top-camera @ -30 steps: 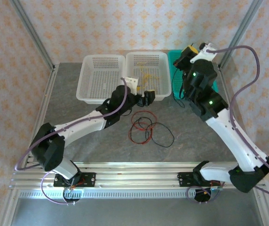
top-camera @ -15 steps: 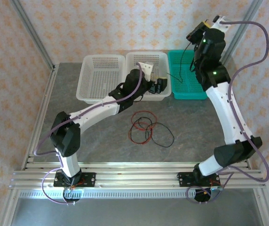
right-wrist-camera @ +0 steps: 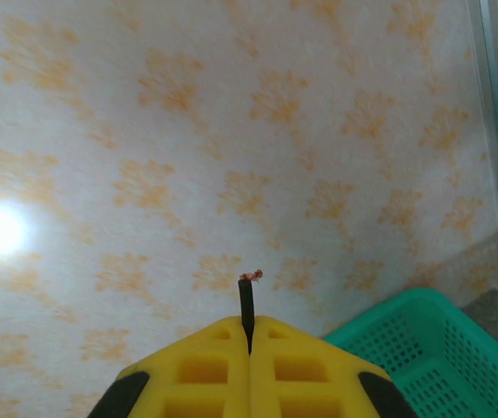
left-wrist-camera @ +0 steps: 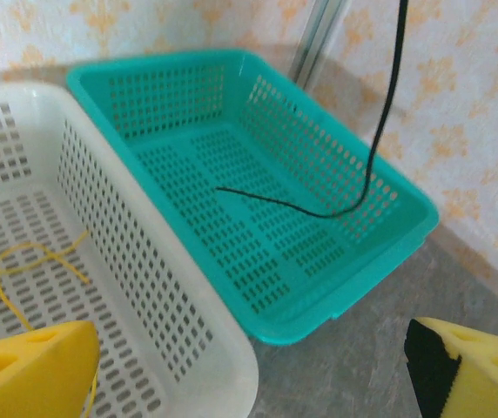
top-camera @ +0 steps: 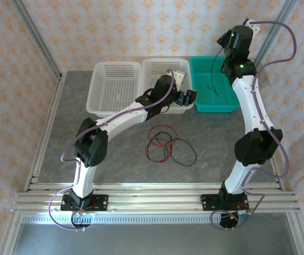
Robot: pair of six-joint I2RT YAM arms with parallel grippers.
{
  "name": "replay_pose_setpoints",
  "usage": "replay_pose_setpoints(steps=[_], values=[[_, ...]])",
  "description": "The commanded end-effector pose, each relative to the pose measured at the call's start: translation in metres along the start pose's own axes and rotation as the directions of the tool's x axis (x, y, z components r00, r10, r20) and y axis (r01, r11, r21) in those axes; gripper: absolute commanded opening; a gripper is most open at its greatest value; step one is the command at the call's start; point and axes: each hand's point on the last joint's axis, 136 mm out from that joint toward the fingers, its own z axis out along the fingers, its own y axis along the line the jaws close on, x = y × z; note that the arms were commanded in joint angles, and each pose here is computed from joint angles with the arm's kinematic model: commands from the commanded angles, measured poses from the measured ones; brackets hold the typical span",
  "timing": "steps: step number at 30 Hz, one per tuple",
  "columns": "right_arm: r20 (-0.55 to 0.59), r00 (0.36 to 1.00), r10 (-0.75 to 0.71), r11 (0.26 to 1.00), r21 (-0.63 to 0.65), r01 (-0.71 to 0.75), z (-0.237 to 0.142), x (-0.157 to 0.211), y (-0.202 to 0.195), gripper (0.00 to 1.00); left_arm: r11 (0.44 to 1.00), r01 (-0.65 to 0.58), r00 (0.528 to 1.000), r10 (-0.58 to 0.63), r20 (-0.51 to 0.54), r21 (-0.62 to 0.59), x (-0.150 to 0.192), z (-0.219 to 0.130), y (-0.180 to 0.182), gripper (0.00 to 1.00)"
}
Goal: Untangle the cables
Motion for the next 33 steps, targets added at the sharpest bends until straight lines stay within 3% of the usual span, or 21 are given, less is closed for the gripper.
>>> replay_pose_setpoints(steps=[1,10,21,26,33], values=[[-0.070,0.997,0.021,0.999,0.036,-0.019,0.024,0.026,-0.021,0.00,1.000,-0.009,0.999,0.009,-0.041,0.011,0.007,0.005,0.001,0.93],[-0.201,0.979,0.030,0.986,0.169,0.004,0.072,0.104,-0.068,0.00,1.000,-0.019,0.991,0.016,-0.130,-0.015,0.042,0.015,0.010,0.93],[-0.377,0.925,0.046,0.968,0.246,0.052,0.100,0.195,-0.108,0.00,0.999,-0.030,0.985,0.024,-0.172,-0.032,0.065,0.012,0.007,0.93],[-0.422,0.905,0.050,0.969,0.240,0.059,0.101,0.207,-0.109,0.19,0.999,-0.036,0.984,0.031,-0.173,-0.023,0.067,0.010,0.005,0.95],[-0.372,0.928,0.039,0.983,0.182,0.032,0.080,0.168,-0.089,0.46,0.999,-0.039,0.991,0.036,-0.132,-0.023,0.050,-0.003,0.002,0.95]])
